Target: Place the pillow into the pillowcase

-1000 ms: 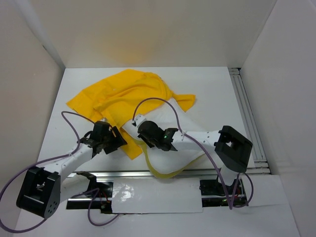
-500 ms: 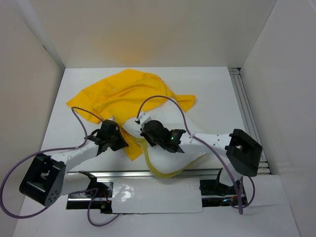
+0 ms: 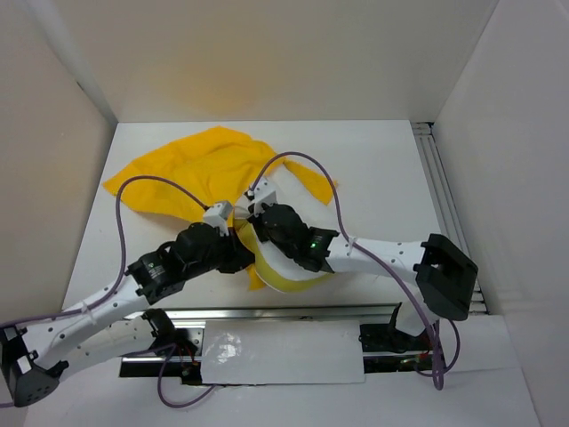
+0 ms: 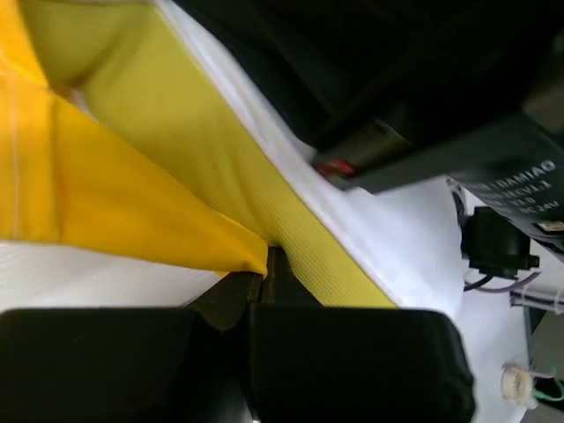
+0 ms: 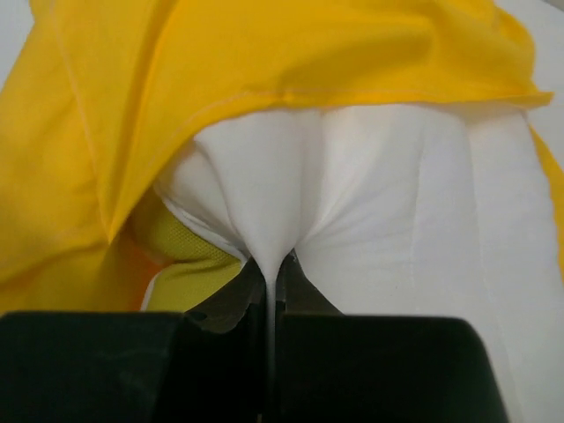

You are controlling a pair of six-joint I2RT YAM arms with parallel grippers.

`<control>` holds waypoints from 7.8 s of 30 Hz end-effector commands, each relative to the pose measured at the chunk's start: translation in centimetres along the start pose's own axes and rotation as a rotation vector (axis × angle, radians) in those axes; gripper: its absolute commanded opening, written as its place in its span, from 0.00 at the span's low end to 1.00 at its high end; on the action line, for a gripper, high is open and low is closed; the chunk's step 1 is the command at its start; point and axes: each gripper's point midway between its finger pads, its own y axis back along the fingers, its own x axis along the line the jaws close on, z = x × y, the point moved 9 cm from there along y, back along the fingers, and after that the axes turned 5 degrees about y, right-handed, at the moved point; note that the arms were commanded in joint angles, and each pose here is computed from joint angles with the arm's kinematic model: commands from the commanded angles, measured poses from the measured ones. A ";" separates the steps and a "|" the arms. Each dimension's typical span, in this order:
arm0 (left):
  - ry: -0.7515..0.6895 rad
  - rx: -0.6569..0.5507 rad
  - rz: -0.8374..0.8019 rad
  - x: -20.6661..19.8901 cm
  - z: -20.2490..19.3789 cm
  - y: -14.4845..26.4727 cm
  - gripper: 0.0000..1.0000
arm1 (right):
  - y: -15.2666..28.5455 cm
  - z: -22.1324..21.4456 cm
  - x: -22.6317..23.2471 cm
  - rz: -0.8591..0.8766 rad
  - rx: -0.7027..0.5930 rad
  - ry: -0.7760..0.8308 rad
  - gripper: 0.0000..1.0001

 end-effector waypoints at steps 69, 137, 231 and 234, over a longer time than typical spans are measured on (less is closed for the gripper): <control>-0.396 0.114 0.834 3.5 20.4 -20.2 1.00 | -6.6 -3.5 -25.3 0.206 0.218 -0.087 0.99; -0.659 -0.128 0.094 -20.5 13.4 -7.0 0.00 | 2.5 8.0 -13.1 0.315 -0.462 -0.014 0.00; -0.324 0.275 -0.030 -4.9 12.5 -21.7 0.00 | 7.7 -6.6 -17.8 -0.075 0.289 -0.593 1.00; -0.319 0.292 -0.029 -4.4 11.9 -21.9 0.00 | 9.7 -8.1 -17.0 -0.073 0.336 -0.585 1.00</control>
